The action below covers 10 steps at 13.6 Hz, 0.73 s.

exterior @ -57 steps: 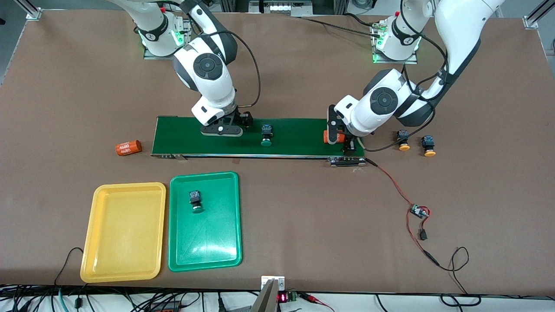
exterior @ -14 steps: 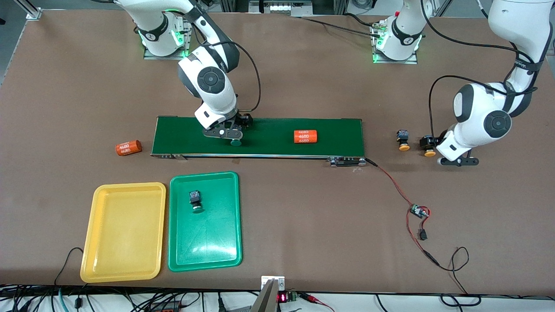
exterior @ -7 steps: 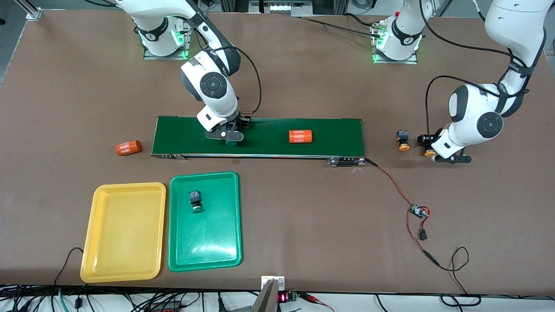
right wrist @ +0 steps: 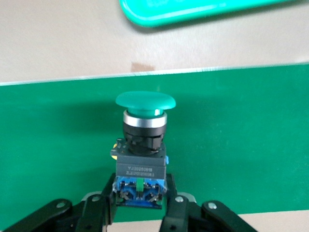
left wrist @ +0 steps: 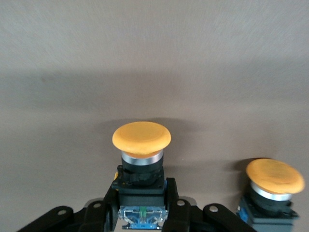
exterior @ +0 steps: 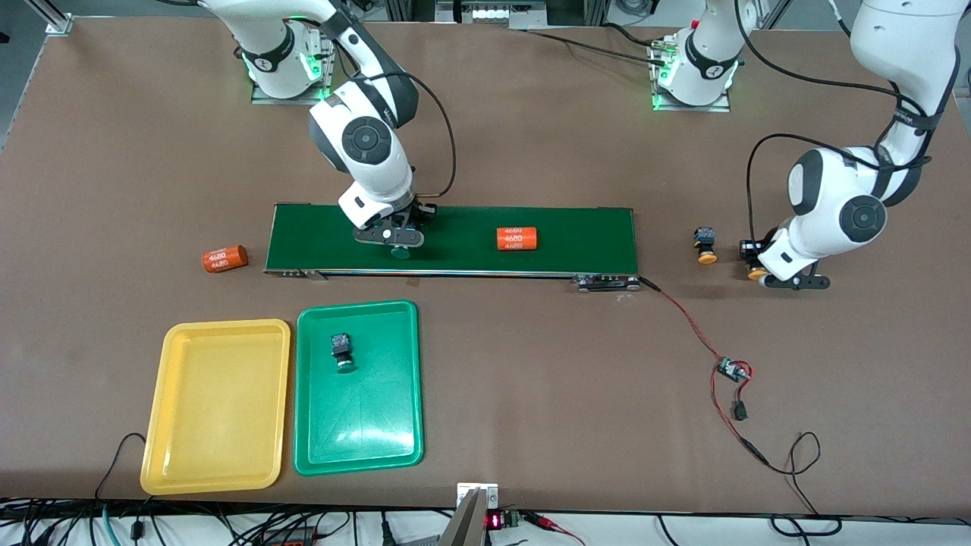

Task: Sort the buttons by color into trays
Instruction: 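Carry the green button over the green tray while the left carries yellow, then drop the green button into the green tray while the left places yellow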

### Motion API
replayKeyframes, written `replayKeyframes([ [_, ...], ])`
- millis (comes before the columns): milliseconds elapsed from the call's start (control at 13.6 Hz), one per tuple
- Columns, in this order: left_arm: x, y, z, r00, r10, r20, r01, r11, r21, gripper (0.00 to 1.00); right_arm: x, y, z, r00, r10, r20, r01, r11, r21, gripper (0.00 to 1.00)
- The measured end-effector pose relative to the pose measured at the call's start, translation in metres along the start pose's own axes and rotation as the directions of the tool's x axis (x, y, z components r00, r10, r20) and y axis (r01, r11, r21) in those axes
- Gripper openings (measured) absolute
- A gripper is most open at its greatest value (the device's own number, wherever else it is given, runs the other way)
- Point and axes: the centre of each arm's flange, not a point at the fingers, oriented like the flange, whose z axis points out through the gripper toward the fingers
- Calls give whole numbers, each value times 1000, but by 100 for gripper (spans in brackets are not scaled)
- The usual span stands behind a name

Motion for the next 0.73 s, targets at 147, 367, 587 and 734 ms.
replayKeyframes([
  [147, 9, 11, -38, 999, 24, 25, -24, 1000, 9, 41, 18, 4, -28, 999, -35, -29, 35, 999, 4, 41],
  [367, 21, 67, -93, 996, 80, 30, -80, 997, -13, 41, 67, 29, -69, 986, -108, -127, 109, 994, 0, 41],
  [587, 16, 156, -113, 996, 82, 19, -80, 993, -92, 41, 121, 69, -85, 967, -169, -189, 166, 986, -32, 41],
  [734, 3, 215, -118, 997, 74, 24, -70, 989, -128, 41, 154, 87, -73, 954, -197, -226, 193, 980, -39, 41],
])
